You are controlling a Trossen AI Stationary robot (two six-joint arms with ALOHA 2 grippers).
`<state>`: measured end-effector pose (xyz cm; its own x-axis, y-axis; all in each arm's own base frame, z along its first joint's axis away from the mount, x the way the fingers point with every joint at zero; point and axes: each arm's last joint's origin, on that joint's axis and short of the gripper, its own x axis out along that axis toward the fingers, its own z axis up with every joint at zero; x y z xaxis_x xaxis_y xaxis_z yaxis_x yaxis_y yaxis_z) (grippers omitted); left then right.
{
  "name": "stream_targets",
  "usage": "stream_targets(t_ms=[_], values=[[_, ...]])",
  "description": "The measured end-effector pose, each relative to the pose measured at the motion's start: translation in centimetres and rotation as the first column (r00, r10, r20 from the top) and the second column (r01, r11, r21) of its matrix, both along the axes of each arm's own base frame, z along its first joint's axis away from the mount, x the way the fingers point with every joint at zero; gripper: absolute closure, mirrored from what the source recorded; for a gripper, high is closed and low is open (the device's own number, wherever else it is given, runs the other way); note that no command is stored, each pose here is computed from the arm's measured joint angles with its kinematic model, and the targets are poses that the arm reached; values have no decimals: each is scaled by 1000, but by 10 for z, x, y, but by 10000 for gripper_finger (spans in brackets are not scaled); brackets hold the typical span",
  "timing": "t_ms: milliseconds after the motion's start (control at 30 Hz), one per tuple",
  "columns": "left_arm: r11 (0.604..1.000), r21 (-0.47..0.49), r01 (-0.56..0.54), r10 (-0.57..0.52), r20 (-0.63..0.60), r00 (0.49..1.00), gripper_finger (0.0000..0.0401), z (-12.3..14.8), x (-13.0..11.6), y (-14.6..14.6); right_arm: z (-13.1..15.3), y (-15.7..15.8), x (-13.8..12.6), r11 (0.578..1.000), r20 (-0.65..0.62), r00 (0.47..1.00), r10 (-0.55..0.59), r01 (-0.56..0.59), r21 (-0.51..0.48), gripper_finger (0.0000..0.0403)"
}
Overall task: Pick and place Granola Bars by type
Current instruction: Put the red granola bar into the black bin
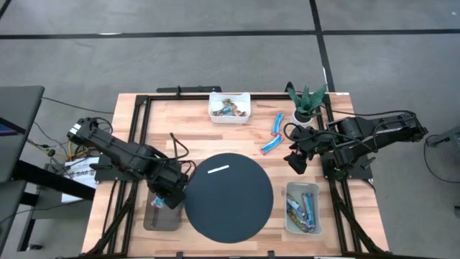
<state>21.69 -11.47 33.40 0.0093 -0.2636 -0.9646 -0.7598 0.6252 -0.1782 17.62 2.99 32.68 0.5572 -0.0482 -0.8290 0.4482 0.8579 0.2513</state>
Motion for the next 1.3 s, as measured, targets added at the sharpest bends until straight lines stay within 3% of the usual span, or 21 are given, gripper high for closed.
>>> stream_targets(t_ms=[167,433,600,733,833,933,1033,1133,1300], values=[[1000,-19,-6,5,-38,999,375,-5,-2,-1,0,0,0,1000,0,1000,1,-1,2,143],[999,-40,-1,-2,-85,996,285,-8,-5,-3,0,0,0,1000,-1,1000,5,-5,4,143],[1000,10,-20,21,-70,997,246,-8,-5,-1,0,0,0,999,-3,999,35,-35,-21,143],[991,124,-49,43,55,998,235,3,-3,3,-1,-2,-1,995,-24,997,73,-74,-60,143],[961,238,-142,89,221,971,235,19,-7,11,-5,-10,-4,997,-95,995,28,-35,-65,143],[906,320,-276,122,427,896,235,34,-14,22,-13,-21,-5,997,-200,977,-70,65,-36,143],[864,363,-350,83,583,808,234,51,-23,32,-19,-31,2,993,-250,961,-114,114,-15,143],[838,394,-378,37,650,759,234,62,-35,40,-25,-38,7,995,-301,948,-101,94,-39,143],[830,410,-378,0,678,735,234,72,-51,52,-50,-52,9,995,-461,885,-67,26,-95,143]])
